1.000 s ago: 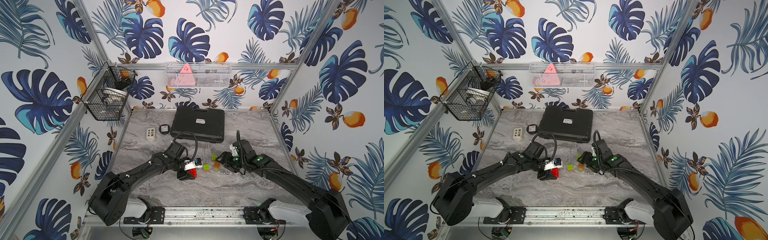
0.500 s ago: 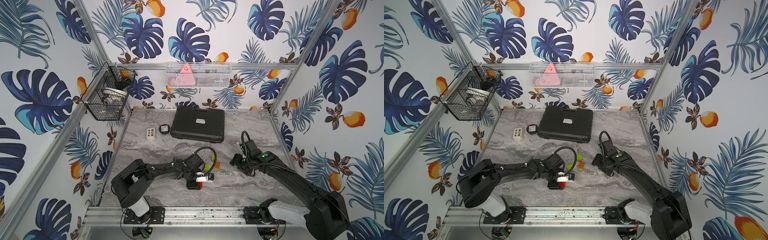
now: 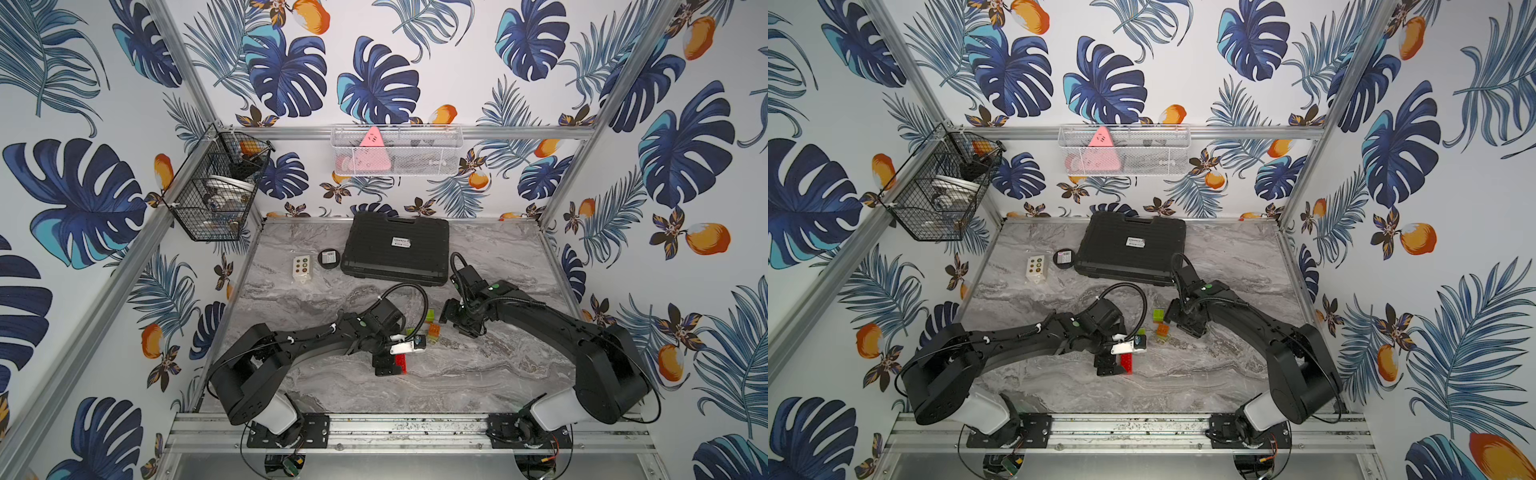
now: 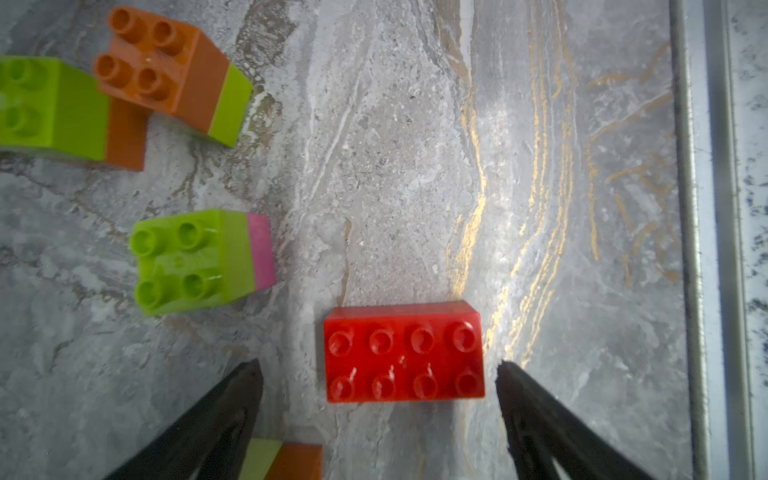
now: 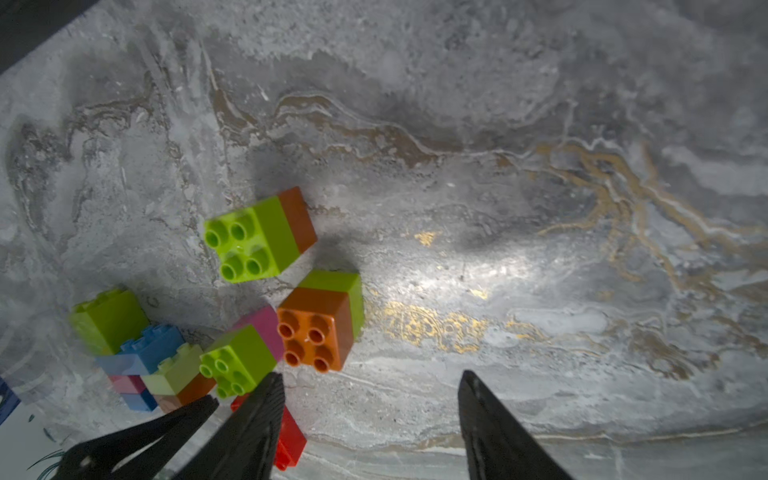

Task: Assemble the letter h with lego
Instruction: Pick up the lego brick from the center of the board.

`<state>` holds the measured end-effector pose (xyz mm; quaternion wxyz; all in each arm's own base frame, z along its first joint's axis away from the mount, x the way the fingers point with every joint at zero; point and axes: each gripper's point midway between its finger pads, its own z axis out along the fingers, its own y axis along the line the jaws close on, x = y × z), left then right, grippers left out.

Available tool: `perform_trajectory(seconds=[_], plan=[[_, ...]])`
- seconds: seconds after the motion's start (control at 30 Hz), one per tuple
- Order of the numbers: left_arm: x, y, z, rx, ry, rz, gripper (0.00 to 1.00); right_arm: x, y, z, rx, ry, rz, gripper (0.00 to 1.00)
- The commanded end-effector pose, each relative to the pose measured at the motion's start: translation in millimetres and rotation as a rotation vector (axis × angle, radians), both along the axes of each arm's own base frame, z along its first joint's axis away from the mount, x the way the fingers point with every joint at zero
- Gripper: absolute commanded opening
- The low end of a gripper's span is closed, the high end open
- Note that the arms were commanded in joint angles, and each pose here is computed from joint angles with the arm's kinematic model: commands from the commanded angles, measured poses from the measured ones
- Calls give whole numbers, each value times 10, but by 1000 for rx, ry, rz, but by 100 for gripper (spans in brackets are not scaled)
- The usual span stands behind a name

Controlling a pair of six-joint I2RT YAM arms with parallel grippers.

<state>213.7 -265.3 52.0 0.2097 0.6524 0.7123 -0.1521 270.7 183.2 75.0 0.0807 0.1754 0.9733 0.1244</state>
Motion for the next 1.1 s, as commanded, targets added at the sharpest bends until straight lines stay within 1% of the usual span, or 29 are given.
perform_trajectory(seconds=[0.0,0.1,0.17,0.3,0.37,0.47,0.57,0.63,0.7,0.77,0.8,0.9,0.97,1.07], plan=[[66,103,201,-71,53,49,94,0,41,-42,-82,13,8,69],[301,341,425,-163,63,160,94,0,124,-140,-133,22,34,68],[492,542,544,-214,57,254,94,48,199,-159,-149,19,51,65],[905,1012,618,-238,-4,473,95,50,269,-289,-176,30,90,56],[1118,1316,635,-240,-13,629,95,49,283,-341,-178,36,98,49],[1320,1695,629,-266,-15,792,95,41,273,-413,-187,44,105,45],[1416,1957,594,-284,-20,883,95,37,291,-457,-189,49,118,42],[1470,2163,565,-286,-43,948,95,30,315,-488,-181,50,127,37],[1496,2304,508,-275,-73,991,95,2,347,-505,-180,58,144,35],[1504,2423,425,-275,-78,1032,95,-57,390,-489,-181,68,180,28],[1509,2466,397,-282,-72,1048,95,-103,408,-472,-180,74,196,27],[1522,2581,338,-298,-36,1092,95,-276,465,-326,-188,69,254,26],[1547,2668,351,-314,-35,1127,95,-394,528,-200,-192,46,298,26],[1575,2764,384,-342,-42,1162,95,-558,742,-54,-159,11,382,26]])
